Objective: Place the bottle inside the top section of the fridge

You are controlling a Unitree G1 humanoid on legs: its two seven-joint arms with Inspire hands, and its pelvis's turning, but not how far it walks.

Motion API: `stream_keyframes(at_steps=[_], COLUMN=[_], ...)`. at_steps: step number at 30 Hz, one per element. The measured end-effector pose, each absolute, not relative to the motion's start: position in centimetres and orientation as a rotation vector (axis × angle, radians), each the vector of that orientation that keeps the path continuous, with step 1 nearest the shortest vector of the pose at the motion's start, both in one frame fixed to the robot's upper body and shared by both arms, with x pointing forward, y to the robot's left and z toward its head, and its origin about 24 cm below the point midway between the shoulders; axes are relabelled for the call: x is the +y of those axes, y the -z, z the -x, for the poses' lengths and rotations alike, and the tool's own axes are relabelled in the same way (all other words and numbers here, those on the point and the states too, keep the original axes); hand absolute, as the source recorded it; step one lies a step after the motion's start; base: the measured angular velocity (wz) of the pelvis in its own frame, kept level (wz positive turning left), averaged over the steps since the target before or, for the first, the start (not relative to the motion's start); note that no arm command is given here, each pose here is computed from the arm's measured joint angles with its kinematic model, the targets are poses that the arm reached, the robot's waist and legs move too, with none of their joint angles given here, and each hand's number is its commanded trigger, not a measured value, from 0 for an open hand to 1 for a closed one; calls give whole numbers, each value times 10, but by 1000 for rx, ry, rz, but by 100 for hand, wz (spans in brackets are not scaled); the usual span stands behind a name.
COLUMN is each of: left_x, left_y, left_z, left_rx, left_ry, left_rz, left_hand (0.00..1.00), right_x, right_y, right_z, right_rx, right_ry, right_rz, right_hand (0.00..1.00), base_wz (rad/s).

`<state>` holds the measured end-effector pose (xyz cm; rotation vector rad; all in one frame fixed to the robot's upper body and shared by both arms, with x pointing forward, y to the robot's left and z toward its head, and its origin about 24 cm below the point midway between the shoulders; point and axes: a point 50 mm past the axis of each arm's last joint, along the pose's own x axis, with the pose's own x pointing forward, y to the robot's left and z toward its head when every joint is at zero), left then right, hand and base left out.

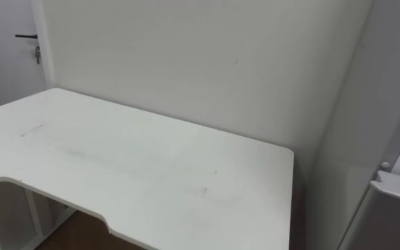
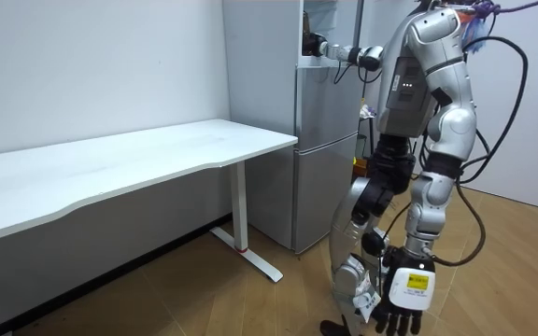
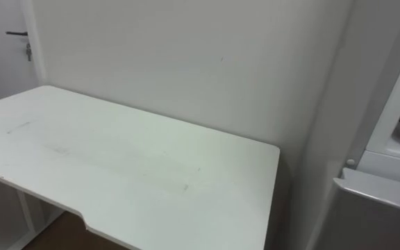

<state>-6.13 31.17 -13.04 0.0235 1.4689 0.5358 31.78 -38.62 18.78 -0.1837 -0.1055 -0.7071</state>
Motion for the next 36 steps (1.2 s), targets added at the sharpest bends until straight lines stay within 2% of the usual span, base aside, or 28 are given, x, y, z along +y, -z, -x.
stream_keyframes(at_steps=[17, 24, 36], left_x=[305, 305, 305], left_y=[135, 135, 136], left_z=[52, 56, 51], left_rx=[1445, 1460, 1447], left_ry=[-523, -529, -518], left_rz=[-2, 1, -7], left_hand=[0, 0, 0], right_x=[-381, -386, -374], right_y=[-177, -170, -175], right_z=[-315, -305, -302], right_rx=[-92, -102, -151], right_ry=[545, 536, 461], right_rz=[223, 118, 79], right_hand=[0, 0, 0], base_wz=[0, -3, -7])
